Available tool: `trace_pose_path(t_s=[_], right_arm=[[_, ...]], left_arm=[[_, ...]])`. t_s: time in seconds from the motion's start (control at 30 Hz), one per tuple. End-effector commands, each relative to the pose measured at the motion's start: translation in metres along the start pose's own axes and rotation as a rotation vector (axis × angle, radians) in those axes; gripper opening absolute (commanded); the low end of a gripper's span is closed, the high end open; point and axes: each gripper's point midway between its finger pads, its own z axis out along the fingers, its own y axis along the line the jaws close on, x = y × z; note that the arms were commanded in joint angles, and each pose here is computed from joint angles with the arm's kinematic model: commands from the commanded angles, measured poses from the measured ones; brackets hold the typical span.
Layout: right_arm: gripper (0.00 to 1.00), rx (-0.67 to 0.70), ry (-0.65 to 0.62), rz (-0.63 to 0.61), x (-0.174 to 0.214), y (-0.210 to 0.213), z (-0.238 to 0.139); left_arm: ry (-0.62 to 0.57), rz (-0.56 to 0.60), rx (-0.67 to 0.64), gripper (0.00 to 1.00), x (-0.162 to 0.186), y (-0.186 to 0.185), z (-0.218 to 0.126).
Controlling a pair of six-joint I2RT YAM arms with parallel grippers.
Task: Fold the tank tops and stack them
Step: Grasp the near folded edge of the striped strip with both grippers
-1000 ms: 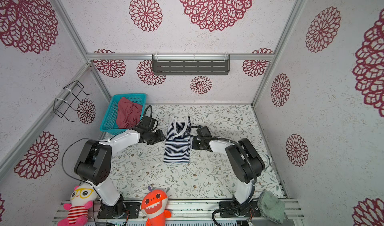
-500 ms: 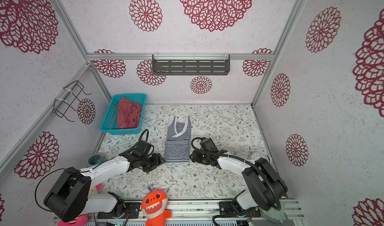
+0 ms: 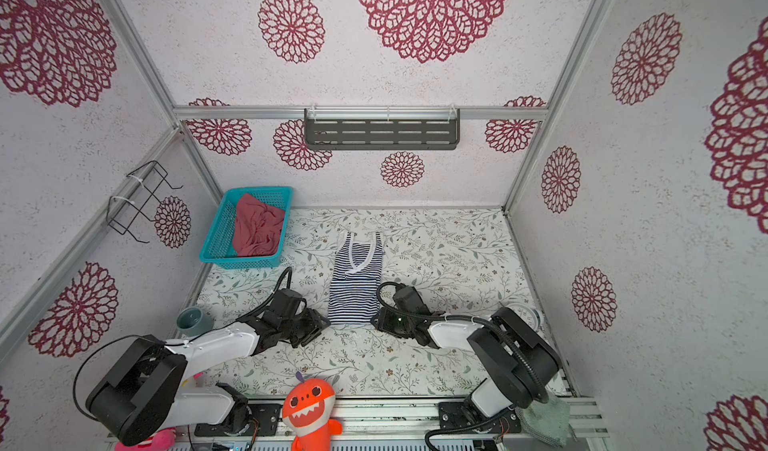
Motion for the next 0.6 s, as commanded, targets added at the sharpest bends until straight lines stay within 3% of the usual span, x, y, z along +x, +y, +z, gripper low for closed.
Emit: trace_pose_path(t_s=[0.0, 0.2, 0.3, 0.47, 0.53, 0.57], right_arm=[[0.43, 0.005, -0.011, 0.030, 0.001, -0.004, 0.003], [0.36, 0.023, -0.014, 0.040, 0.002, -0.009, 0.004], [0.28, 0.022, -0.013, 0.045, 0.002, -0.009, 0.005], [0.10, 0.009, -0.023, 0.033, -0.003, -0.001, 0.002], [0.00, 0.008, -0.024, 0.017, -0.005, 0.002, 0.000], [0.00, 0.011, -0.019, 0.007, -0.005, 0.005, -0.002]], left_arm=[[-0.010, -0.026, -0.028, 0.43, 0.000, 0.010, 0.006], [-0.016, -0.027, -0.017, 0.36, -0.005, 0.004, 0.012], [-0.022, -0.012, -0.012, 0.31, -0.009, -0.003, 0.014], [-0.021, 0.005, 0.010, 0.14, -0.013, -0.016, 0.015], [-0.023, 0.031, 0.018, 0.00, -0.014, -0.023, 0.014], [-0.024, 0.047, 0.014, 0.00, -0.015, -0.027, 0.012]])
